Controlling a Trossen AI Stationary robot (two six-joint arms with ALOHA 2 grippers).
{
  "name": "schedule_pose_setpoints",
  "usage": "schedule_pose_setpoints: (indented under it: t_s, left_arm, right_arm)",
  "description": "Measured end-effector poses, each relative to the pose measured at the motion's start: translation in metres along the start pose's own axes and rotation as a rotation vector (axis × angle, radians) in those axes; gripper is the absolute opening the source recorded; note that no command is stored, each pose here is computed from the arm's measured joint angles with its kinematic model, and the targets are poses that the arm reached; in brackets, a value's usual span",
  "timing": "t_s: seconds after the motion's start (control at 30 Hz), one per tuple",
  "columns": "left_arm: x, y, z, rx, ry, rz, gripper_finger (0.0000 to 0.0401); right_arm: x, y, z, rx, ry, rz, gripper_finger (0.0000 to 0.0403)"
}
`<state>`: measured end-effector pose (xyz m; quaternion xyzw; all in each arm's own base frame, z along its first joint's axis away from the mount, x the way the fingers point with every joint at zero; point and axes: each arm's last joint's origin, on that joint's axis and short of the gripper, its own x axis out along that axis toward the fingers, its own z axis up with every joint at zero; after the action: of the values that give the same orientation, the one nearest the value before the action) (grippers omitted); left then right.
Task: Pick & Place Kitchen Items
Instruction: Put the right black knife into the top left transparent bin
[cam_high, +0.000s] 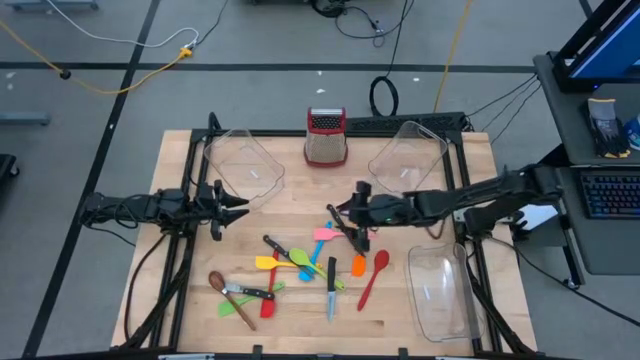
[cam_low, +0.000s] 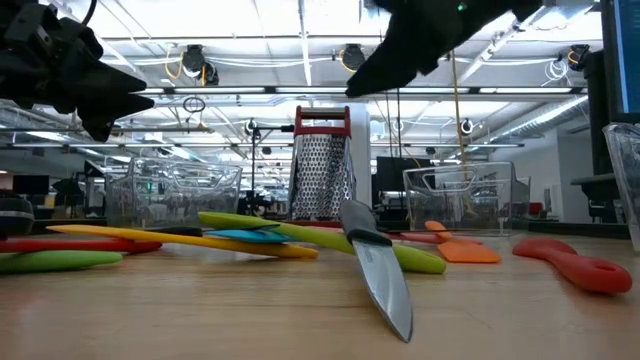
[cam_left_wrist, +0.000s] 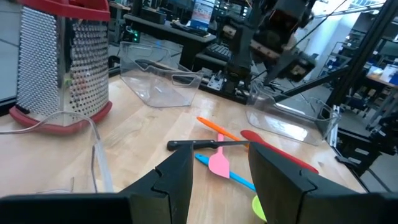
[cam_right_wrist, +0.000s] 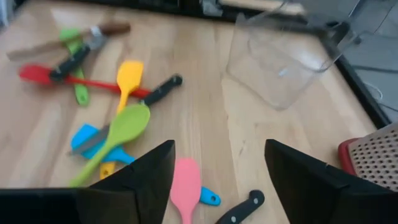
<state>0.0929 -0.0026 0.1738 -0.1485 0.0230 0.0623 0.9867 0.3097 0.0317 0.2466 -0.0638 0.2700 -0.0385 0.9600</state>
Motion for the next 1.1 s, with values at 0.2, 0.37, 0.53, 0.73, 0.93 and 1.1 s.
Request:
schedule_pose_setpoints:
  t_s: [0.2, 0.37, 0.53, 0.73, 0.93, 1.1]
  left_arm:
    - [0.000, 0.000, 0.000, 0.017, 0.004, -0.007, 0.0157]
    - [0.000, -0.001, 0.000, 0.018, 0.010, -0.024, 0.0157]
    - [0.000, -0.001, 0.000, 0.019, 0.011, -0.026, 0.0157]
    - [0.000, -0.001, 0.000, 0.019, 0.012, -0.027, 0.0157]
    - [0.000, -0.001, -0.001, 0.020, 0.012, -0.026, 0.0157]
    - [0.000, -0.001, -0.001, 0.021, 0.012, -0.026, 0.0157]
  right_arm:
    - [0.029, -0.002, -0.007, -0.017, 0.106, -0.017, 0.0287]
    - [0.047, -0.018, -0.021, 0.068, 0.198, -0.065, 0.0305]
    - [0.060, -0.036, -0.035, 0.153, 0.262, -0.119, 0.0306]
    - [0.065, -0.046, -0.045, 0.223, 0.321, -0.148, 0.0306]
    - [0.065, -0.045, -0.050, 0.261, 0.360, -0.142, 0.0306]
    - [0.074, -0.043, -0.063, 0.279, 0.426, -0.140, 0.0306]
